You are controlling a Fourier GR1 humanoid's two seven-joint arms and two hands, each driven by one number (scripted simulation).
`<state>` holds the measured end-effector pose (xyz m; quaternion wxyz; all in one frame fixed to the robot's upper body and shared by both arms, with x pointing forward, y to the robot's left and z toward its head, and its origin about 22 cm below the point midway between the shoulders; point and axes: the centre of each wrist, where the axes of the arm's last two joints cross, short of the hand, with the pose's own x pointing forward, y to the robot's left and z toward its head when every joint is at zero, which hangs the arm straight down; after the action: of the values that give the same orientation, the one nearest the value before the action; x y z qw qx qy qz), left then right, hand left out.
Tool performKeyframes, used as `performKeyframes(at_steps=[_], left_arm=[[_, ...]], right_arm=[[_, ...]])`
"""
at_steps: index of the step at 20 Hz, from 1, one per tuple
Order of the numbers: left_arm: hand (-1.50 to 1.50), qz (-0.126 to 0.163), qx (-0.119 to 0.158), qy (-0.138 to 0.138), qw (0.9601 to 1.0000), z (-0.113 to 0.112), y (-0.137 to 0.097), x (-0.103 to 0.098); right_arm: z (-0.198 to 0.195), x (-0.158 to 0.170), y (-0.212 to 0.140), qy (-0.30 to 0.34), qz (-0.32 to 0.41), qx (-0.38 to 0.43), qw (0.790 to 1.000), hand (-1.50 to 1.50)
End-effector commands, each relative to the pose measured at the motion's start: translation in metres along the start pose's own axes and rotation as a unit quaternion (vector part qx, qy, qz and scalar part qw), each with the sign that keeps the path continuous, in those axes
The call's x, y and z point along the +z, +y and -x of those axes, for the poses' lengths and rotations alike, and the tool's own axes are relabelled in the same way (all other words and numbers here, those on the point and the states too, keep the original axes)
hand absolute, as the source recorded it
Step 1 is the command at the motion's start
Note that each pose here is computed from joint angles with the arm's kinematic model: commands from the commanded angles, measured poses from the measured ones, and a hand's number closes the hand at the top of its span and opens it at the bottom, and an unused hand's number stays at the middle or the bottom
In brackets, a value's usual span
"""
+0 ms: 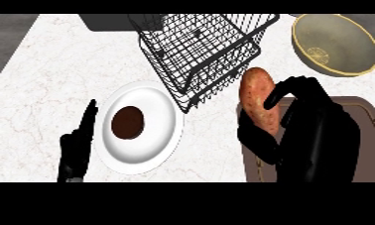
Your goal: Pick the sweet potato from the tray and place it in the tiered basket
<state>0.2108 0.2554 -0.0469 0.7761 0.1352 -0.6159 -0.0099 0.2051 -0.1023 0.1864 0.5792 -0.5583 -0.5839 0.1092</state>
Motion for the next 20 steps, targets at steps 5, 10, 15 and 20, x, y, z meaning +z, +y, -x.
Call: performKeyframes(at_steps=[5, 10, 15, 20], left_arm=[[0.00, 0.020, 0.004, 0.014, 0.9997, -0.005, -0.014, -0.007], [0.00, 0.028, 0.003, 0.014, 0.9995, 0.002, -0.022, 0.002], [0.00, 0.025, 0.004, 0.005, 0.9997, -0.002, -0.014, -0.003], [0.00, 0.040, 0.003, 0.010, 0.9992, -0.006, -0.024, -0.010]], right_arm=[[-0.041, -0.007, -0.020, 0.093, 0.066, 0.038, 0.993, 1.50], [-0.057, -0.026, -0.024, 0.100, 0.070, 0.033, 0.992, 1.50], [-0.079, -0.055, -0.024, 0.125, 0.073, 0.039, 0.989, 1.50], [-0.107, -0.084, -0.019, 0.135, 0.040, 0.045, 0.989, 1.50]])
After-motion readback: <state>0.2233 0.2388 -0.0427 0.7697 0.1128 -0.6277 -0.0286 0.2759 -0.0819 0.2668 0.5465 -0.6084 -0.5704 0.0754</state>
